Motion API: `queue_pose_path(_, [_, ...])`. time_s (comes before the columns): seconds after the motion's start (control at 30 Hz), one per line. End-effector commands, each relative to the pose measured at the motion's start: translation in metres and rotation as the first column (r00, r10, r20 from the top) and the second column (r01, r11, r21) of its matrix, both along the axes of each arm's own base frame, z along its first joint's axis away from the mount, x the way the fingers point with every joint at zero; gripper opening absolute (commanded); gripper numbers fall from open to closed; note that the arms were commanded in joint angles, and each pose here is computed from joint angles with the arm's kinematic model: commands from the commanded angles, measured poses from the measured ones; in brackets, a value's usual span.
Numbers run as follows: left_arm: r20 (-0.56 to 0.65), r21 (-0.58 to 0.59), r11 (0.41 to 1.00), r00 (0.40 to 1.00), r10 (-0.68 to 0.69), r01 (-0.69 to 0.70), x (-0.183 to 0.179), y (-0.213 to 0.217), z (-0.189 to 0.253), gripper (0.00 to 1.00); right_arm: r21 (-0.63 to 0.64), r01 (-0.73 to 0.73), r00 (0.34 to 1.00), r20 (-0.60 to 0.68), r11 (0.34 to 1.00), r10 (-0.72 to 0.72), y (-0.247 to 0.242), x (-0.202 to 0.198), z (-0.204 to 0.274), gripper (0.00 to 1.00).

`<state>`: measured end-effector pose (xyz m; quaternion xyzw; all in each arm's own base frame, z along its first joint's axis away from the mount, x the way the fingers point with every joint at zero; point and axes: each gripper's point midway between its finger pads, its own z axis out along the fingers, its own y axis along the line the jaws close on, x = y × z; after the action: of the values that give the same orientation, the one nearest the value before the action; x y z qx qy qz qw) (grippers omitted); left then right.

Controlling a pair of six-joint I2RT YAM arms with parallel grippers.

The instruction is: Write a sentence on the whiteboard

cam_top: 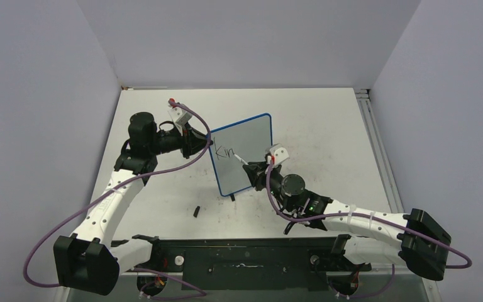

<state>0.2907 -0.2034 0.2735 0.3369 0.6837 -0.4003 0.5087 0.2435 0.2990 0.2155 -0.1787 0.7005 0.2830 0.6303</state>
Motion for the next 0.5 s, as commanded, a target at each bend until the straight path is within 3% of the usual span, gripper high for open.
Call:
queue_pose_path(0.0, [-0.035,0.02,0.999,0.998,-0.043,0.044,-0.007,-0.003,-0.011,0.0,0.009,0.041,0.999,-0.02,0.999,-0.041,-0.008,0.005,-0.007,0.05])
queue_pose_path(0.47, [-0.037,0.02,0.999,0.998,-0.042,0.043,-0.006,-0.003,-0.012,0.0,0.088,0.036,0.998,0.045,0.995,-0.04,-0.016,-0.001,0.032,0.05])
